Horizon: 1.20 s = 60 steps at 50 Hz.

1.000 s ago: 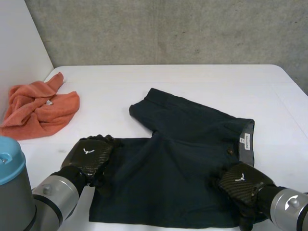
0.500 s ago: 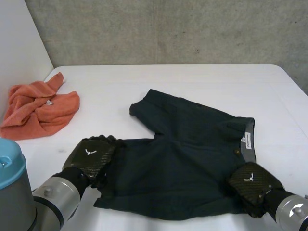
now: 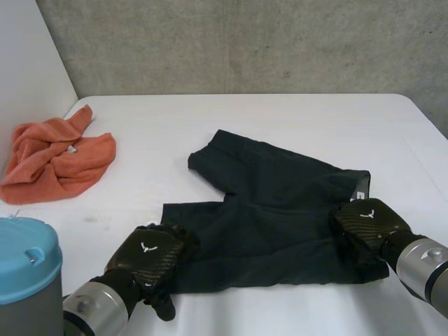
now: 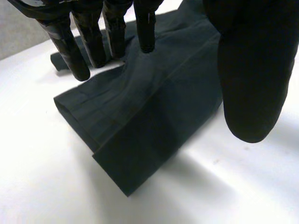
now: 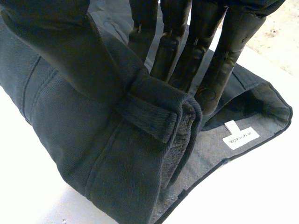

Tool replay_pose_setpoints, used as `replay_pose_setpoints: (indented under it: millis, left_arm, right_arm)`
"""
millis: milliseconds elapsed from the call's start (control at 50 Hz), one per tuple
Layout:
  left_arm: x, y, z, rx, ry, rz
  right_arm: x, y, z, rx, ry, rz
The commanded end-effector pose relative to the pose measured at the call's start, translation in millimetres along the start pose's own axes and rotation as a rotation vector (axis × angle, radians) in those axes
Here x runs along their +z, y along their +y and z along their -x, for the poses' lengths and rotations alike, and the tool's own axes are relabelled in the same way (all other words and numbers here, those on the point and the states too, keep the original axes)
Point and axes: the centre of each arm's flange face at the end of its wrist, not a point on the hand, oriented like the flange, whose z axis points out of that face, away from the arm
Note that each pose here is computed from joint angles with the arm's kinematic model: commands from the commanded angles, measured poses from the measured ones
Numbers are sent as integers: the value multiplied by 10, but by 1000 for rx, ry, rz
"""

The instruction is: Fold the laundry.

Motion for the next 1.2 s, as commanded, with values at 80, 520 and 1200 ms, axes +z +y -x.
replay_pose_setpoints:
  millis: [80, 520, 1200]
  left_arm:
    - [346, 219, -7, -2, 1, 111]
    - [-227, -436, 194, 176, -162, -116]
    - [582, -375, 155, 254, -134, 2]
  right_arm:
    - [-9, -6, 18, -10, -5, -3]
    - [-632, -311, 7, -166, 36, 163]
    - [-110, -101, 25, -19, -64, 307]
